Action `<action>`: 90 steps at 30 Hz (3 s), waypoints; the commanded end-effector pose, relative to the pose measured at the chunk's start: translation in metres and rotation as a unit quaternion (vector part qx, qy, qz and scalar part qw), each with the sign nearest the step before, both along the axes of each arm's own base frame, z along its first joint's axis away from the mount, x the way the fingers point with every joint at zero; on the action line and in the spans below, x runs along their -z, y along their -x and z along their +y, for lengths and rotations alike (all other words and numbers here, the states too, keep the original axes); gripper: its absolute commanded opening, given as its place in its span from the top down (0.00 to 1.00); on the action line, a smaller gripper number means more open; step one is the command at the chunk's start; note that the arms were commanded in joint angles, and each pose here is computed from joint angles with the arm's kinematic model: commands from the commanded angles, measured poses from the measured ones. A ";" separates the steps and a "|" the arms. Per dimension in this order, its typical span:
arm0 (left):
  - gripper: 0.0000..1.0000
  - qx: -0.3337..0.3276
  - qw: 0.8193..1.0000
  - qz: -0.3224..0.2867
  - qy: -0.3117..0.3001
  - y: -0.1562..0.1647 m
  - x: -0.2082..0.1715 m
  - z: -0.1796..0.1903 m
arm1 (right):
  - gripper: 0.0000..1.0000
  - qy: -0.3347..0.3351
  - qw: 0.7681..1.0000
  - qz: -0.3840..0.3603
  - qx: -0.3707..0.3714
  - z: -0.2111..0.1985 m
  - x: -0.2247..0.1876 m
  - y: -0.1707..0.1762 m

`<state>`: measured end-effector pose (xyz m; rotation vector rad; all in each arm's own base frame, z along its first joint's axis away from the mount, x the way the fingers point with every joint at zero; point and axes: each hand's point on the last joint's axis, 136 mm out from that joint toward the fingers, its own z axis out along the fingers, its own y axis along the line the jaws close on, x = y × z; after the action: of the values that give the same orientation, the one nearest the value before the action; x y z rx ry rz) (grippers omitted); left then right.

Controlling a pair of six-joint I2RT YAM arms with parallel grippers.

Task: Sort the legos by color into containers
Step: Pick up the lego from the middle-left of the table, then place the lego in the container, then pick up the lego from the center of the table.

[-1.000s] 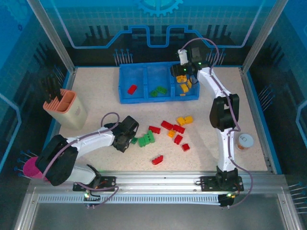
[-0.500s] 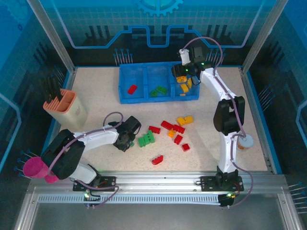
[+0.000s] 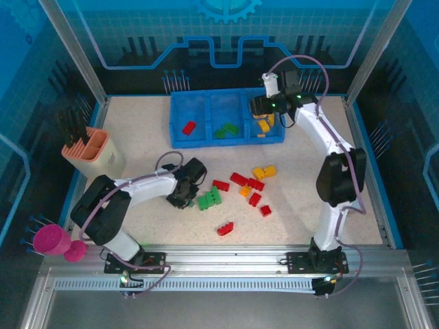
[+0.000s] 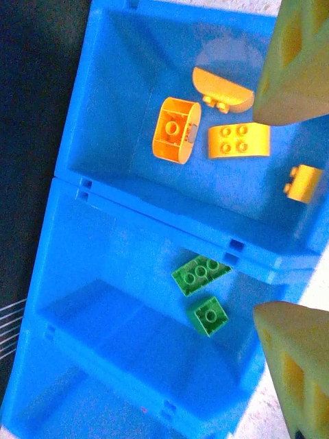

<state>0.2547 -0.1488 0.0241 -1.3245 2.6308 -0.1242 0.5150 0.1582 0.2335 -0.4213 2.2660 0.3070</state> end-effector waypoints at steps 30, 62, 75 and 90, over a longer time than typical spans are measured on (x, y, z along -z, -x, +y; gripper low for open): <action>0.79 0.193 0.948 -0.247 0.056 -0.335 -0.100 -0.105 | 0.29 -0.005 0.975 0.203 0.094 -0.023 0.101 0.226; 0.39 0.256 0.894 -0.346 0.126 -0.320 -0.224 -0.126 | 0.29 0.058 0.954 0.269 0.119 -0.054 0.194 0.150; 0.33 0.279 0.873 -0.368 0.159 -0.294 -0.272 -0.128 | 0.39 0.070 0.942 0.309 0.107 -0.056 0.212 0.158; 0.31 0.257 0.878 -0.370 0.162 -0.277 -0.273 -0.097 | 0.62 0.088 0.931 0.341 0.094 -0.060 0.221 0.179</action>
<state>0.5371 -0.2522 0.2627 -0.4735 2.3049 -0.9147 0.3559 0.1060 0.0216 -0.1884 2.9212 0.1808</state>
